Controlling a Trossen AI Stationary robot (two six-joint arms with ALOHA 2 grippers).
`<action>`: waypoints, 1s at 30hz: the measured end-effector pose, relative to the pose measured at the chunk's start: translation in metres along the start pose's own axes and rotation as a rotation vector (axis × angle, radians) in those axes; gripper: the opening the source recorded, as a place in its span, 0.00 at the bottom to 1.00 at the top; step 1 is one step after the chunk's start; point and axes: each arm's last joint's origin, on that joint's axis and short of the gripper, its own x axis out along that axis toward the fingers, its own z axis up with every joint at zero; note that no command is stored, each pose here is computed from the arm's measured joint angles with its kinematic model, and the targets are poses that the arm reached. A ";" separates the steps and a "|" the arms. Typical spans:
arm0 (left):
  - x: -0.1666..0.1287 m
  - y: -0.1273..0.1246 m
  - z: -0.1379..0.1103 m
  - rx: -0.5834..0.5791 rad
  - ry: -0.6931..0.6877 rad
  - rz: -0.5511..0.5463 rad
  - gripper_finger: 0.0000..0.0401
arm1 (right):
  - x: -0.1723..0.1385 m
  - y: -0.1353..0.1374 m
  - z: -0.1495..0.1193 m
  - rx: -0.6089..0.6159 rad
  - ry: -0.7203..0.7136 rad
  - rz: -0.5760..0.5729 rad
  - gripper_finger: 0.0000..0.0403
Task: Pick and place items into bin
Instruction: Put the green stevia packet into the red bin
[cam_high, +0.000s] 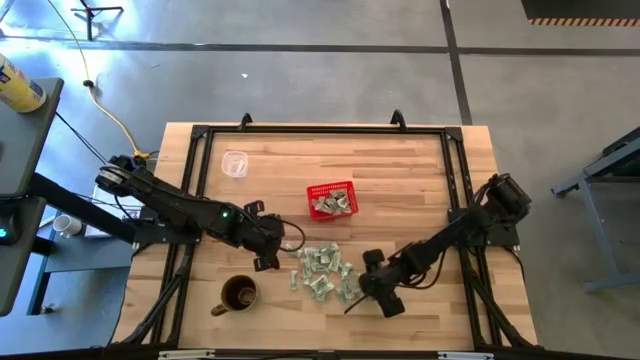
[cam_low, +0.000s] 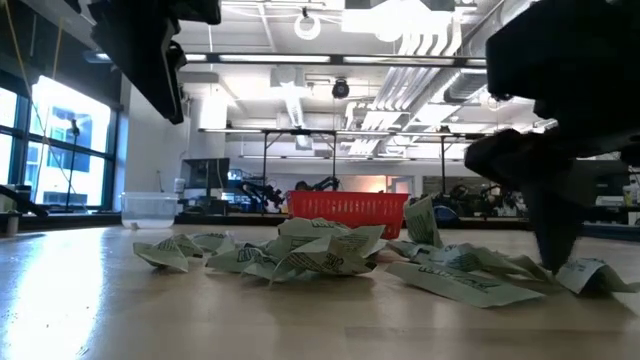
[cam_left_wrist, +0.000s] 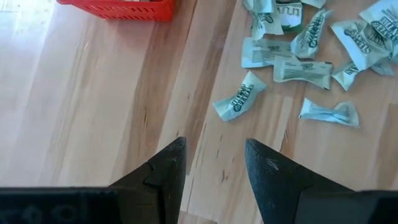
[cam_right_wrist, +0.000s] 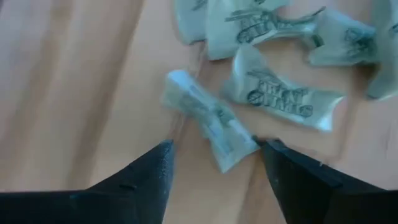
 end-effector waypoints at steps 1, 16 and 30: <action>0.000 0.000 0.000 -0.004 0.000 0.001 0.49 | 0.001 -0.001 -0.002 0.015 0.005 0.006 0.54; 0.000 0.001 0.000 -0.021 -0.002 0.015 0.49 | -0.001 0.002 0.009 0.051 -0.050 -0.023 0.34; 0.000 0.001 0.000 -0.014 -0.001 0.015 0.49 | 0.001 0.017 0.019 0.011 -0.199 -0.008 0.74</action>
